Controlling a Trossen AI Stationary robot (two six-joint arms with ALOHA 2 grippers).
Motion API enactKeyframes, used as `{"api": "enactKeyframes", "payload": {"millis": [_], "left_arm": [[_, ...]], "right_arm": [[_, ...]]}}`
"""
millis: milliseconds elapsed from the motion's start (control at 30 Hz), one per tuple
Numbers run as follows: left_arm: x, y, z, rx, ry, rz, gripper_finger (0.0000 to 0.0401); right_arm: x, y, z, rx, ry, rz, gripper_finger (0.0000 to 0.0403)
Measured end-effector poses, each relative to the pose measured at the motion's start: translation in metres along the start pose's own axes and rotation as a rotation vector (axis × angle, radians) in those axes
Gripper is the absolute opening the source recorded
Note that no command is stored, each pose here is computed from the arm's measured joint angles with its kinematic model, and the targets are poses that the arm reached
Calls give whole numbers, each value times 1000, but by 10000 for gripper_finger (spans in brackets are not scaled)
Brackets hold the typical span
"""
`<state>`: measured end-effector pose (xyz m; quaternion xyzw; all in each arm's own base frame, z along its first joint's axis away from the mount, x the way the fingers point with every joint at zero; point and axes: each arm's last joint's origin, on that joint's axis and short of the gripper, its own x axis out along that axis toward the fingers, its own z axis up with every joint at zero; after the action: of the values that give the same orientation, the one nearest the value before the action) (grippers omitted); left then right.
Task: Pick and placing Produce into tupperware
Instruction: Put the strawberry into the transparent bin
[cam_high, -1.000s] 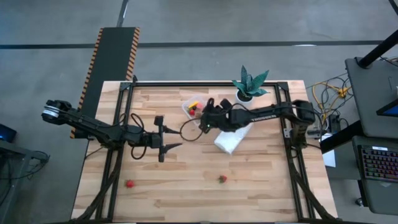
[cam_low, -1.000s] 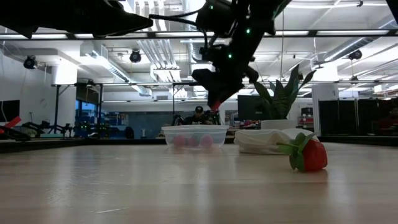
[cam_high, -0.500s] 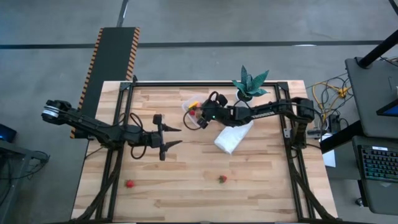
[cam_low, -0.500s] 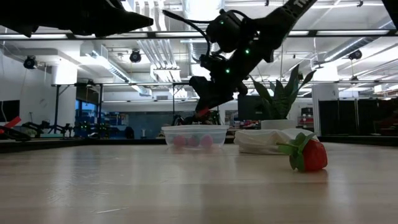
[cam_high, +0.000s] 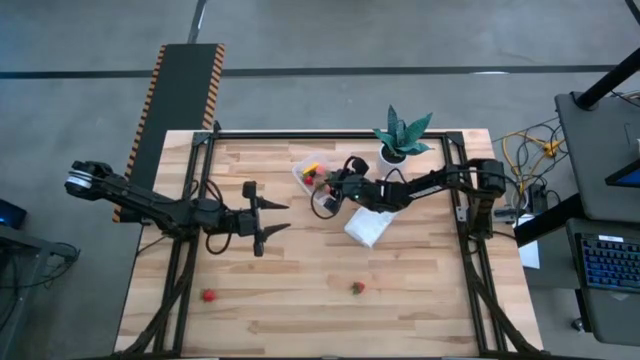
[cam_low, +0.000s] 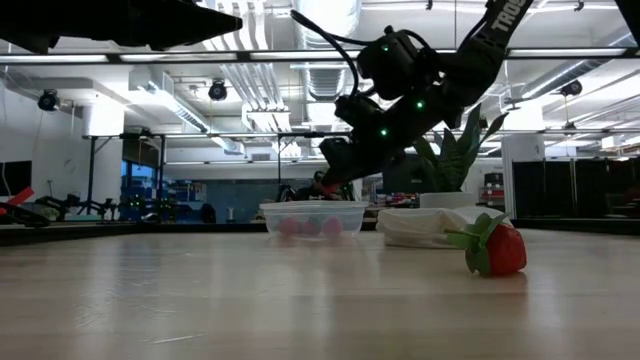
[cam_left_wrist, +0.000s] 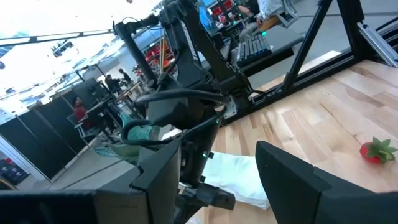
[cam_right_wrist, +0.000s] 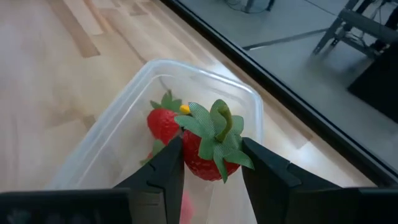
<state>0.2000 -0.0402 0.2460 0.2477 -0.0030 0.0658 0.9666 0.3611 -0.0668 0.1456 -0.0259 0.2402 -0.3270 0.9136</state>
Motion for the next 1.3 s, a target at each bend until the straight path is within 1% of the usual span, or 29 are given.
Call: {"api": "enactKeyframes", "payload": {"millis": [200, 367, 467, 633, 800, 967, 1067, 1133, 1300], "left_arm": [[0, 0, 0, 0, 0, 0, 194], [0, 0, 0, 0, 0, 0, 194], [0, 0, 0, 0, 0, 1, 194], [0, 0, 0, 0, -1, 1, 194], [0, 0, 0, 0, -1, 1, 194], [0, 0, 0, 0, 0, 1, 194], [0, 0, 0, 0, -1, 1, 194], [0, 0, 0, 0, -1, 1, 194], [0, 0, 0, 0, -1, 1, 194]], "right_arm": [[0, -1, 0, 2, -3, -1, 130], [0, 0, -2, -21, 9, 41, 130], [1, 0, -2, 0, 23, 39, 130], [8, -4, 8, 18, 132, 70, 130], [10, -5, 25, 7, 175, 75, 130], [13, -12, 41, 82, 299, 120, 130], [13, -19, 46, 105, 367, 109, 130], [13, -21, 47, 116, 387, 106, 130], [14, -22, 45, 128, 378, 117, 130]]}}
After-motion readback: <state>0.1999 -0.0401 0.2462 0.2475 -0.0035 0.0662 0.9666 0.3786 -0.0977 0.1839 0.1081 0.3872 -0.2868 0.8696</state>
